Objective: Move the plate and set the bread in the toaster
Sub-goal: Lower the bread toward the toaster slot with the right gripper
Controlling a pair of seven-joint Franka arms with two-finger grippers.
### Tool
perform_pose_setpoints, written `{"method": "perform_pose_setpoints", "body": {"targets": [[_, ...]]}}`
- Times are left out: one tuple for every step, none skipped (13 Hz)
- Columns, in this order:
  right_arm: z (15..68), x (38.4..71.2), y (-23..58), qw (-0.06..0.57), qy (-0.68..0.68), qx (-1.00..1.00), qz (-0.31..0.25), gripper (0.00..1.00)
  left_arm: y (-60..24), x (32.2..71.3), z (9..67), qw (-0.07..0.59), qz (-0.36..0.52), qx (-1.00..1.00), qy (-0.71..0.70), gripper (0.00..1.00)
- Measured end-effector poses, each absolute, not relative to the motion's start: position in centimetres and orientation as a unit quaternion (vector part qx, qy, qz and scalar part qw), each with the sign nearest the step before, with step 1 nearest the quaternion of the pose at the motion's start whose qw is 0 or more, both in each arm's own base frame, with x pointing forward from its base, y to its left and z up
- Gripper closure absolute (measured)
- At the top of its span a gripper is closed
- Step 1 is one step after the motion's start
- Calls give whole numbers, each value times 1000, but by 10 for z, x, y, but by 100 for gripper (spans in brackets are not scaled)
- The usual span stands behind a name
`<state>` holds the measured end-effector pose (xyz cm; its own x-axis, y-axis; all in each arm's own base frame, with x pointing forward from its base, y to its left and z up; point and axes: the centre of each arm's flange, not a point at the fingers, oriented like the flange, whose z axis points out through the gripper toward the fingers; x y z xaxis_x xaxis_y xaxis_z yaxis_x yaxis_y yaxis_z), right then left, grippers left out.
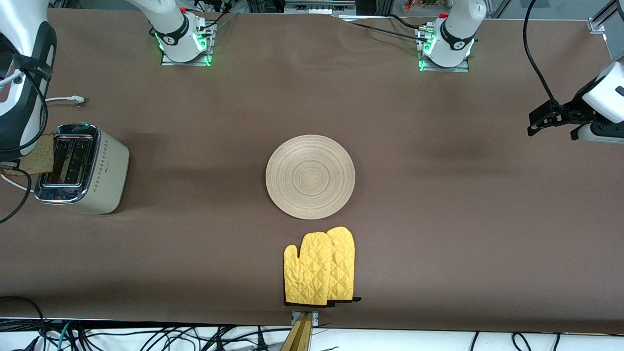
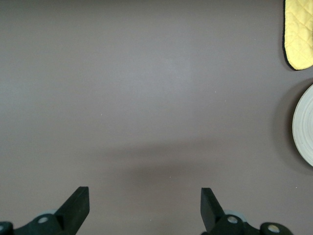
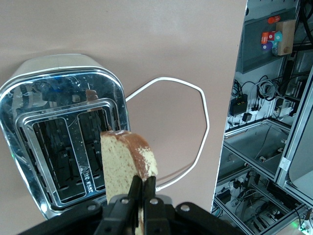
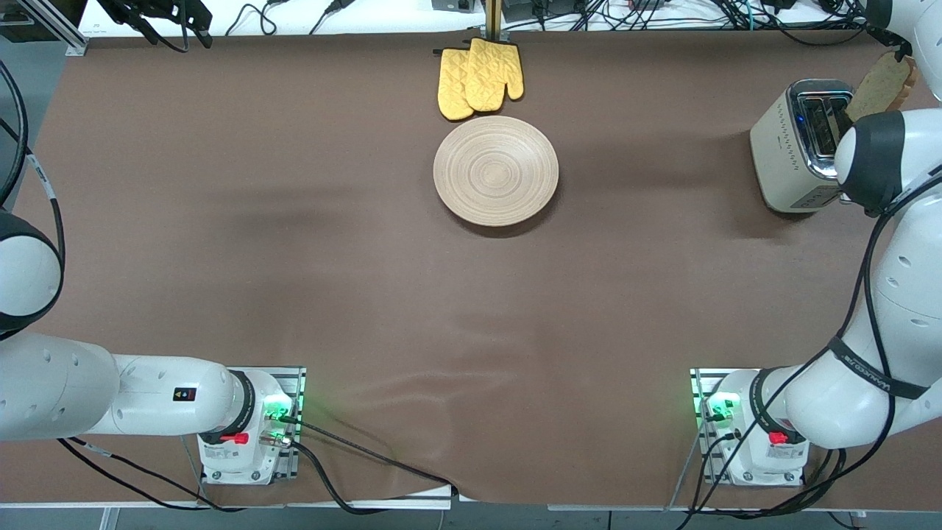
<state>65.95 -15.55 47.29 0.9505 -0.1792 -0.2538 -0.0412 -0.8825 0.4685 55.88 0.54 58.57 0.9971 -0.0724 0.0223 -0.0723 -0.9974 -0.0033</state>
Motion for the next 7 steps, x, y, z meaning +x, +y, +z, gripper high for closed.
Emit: {"method": "perform_pose_setpoints", "body": {"targets": [[472, 660, -153, 235, -55, 959, -146, 95, 5, 559, 586, 1, -11, -999, 37, 0], [472, 661, -150, 234, -53, 960, -146, 95, 4, 559, 586, 1, -11, -999, 38, 0], [471, 662, -147, 234, -51, 960, -145, 95, 3, 559, 586, 1, -11, -999, 38, 0], [471, 663, -146, 234, -49, 960, -143, 95, 3, 559, 586, 1, -12, -999, 39, 0], [470, 664, -146, 235, -48, 961, -140, 95, 3, 559, 586, 1, -12, -999, 39, 0], [469, 665, -146, 236, -47, 961, -139, 95, 3, 559, 586, 1, -12, -999, 39, 0], [467, 666, -147, 237, -47, 961, -137, 95, 3, 559, 586, 1, -12, -999, 39, 0]]}}
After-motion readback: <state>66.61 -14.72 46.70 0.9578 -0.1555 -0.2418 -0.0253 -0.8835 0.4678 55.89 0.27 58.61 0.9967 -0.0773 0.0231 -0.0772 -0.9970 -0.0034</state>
